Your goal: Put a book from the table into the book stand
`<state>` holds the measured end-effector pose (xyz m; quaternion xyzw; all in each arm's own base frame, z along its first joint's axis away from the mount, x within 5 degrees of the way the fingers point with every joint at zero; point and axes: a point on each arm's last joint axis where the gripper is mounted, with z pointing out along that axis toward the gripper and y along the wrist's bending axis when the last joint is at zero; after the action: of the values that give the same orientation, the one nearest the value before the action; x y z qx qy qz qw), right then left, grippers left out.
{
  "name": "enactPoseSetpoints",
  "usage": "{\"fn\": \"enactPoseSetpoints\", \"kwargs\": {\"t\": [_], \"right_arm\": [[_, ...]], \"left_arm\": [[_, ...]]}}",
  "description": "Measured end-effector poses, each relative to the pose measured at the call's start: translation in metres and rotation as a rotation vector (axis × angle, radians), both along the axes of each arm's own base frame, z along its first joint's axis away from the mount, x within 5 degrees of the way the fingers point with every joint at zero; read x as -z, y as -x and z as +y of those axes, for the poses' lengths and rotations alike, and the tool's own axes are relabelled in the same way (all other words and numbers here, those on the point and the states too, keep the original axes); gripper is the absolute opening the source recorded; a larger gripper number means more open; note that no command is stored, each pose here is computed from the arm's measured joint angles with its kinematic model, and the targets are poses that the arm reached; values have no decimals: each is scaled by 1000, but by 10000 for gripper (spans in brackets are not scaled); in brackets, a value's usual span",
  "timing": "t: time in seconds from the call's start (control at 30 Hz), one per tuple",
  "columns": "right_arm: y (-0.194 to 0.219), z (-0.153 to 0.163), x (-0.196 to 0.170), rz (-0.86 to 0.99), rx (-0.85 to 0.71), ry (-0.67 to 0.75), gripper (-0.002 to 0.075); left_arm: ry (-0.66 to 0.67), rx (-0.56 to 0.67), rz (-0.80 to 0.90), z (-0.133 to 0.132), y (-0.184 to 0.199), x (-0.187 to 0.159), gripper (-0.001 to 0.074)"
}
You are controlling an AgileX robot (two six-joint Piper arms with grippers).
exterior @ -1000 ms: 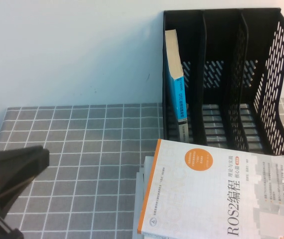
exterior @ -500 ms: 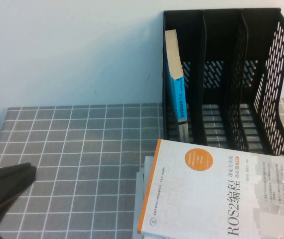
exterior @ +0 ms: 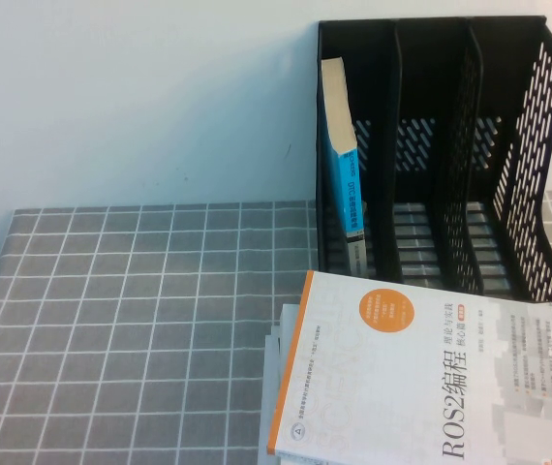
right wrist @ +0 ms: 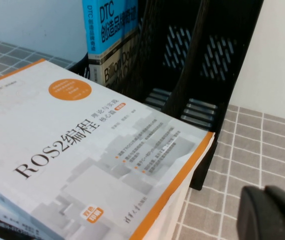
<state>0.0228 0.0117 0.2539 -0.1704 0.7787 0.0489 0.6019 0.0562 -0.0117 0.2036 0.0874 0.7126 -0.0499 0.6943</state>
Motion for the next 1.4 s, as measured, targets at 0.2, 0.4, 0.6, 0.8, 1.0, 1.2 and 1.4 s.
{"fn": "enactPoseSetpoints", "kwargs": {"t": [0.2,0.4,0.6,0.8,1.0,1.2,1.4], "right_arm": [[0,0,1,2,0,0,-3],[0,0,1,2,0,0,-3],[0,0,1,2,0,0,-3],[0,0,1,2,0,0,-3],[0,0,1,2,0,0,-3],[0,0,1,2,0,0,-3],[0,0,1,2,0,0,-3]], "left_arm": [[0,-27,124,1,2,18,0],[17,-16,247,0,3,28,0],[68,-45,247,2,4,27,0],[76,-51,247,2,4,27,0],[74,-51,248,2,4,27,0],[74,-51,250,2,4,27,0],[73,-51,252,2,4,27,0]]}}
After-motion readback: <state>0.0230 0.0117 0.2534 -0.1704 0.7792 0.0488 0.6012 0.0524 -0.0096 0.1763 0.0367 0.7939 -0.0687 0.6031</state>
